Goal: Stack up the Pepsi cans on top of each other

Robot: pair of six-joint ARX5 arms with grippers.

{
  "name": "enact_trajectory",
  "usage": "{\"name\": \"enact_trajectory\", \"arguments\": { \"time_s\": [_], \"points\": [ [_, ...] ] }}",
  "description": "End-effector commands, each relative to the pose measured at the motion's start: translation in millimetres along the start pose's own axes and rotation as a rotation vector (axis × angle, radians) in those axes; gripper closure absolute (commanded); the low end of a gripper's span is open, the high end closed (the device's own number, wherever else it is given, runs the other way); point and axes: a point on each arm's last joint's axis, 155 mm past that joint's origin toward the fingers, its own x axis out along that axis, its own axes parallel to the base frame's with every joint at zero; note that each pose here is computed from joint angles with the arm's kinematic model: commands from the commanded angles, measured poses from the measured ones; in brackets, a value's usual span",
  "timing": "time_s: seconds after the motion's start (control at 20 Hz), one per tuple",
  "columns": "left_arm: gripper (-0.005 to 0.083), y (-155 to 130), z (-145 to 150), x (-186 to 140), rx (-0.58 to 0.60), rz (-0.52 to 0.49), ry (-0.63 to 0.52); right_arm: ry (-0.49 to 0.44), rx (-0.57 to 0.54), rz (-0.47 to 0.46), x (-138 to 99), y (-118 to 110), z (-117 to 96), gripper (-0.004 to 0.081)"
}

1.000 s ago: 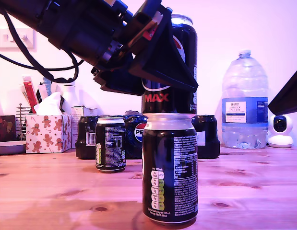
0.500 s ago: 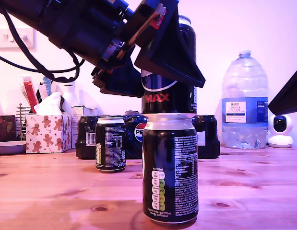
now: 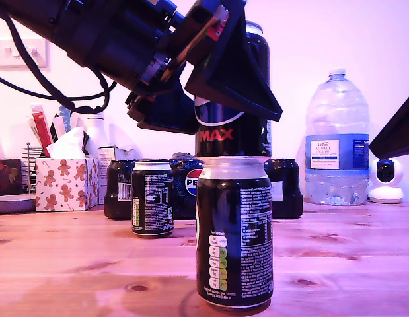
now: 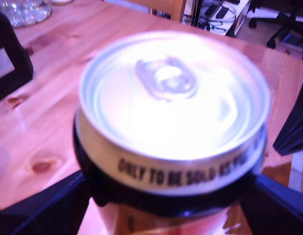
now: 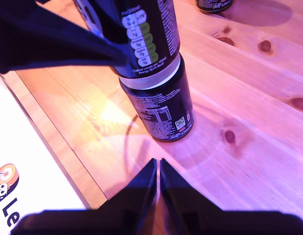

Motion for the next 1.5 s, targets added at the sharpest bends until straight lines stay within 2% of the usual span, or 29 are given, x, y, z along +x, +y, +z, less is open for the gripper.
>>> {"name": "enact_trajectory", "arguments": {
  "time_s": [0.0, 0.55, 0.9, 1.1, 1.45],
  "points": [
    [-0.0019, -4.0, 23.0, -8.7, 0.020, -0.006, -0.066, 0.006, -0.002, 0.008, 2.1, 1.5, -2.8, 0.0783],
    [-0.0019, -11.8, 75.5, -41.8, 0.072, -0.009, -0.245, 0.005, -0.003, 0.008, 2.1, 1.5, -2.6, 0.0783],
    [-0.0019, -9.9, 103.4, -49.4, 0.132, 0.014, -0.304, 0.005, -0.002, 0.008, 2.1, 1.5, -2.7, 0.0783],
    [-0.0019, 15.4, 111.0, -55.6, 0.149, 0.113, -0.319, 0.004, -0.003, 0.008, 2.1, 1.5, -2.4, 0.0783],
    [-0.0019, 43.6, 112.6, -63.2, 0.143, 0.185, -0.322, 0.003, -0.003, 0.009, 2.1, 1.5, -2.1, 0.0783]
  ]
}}
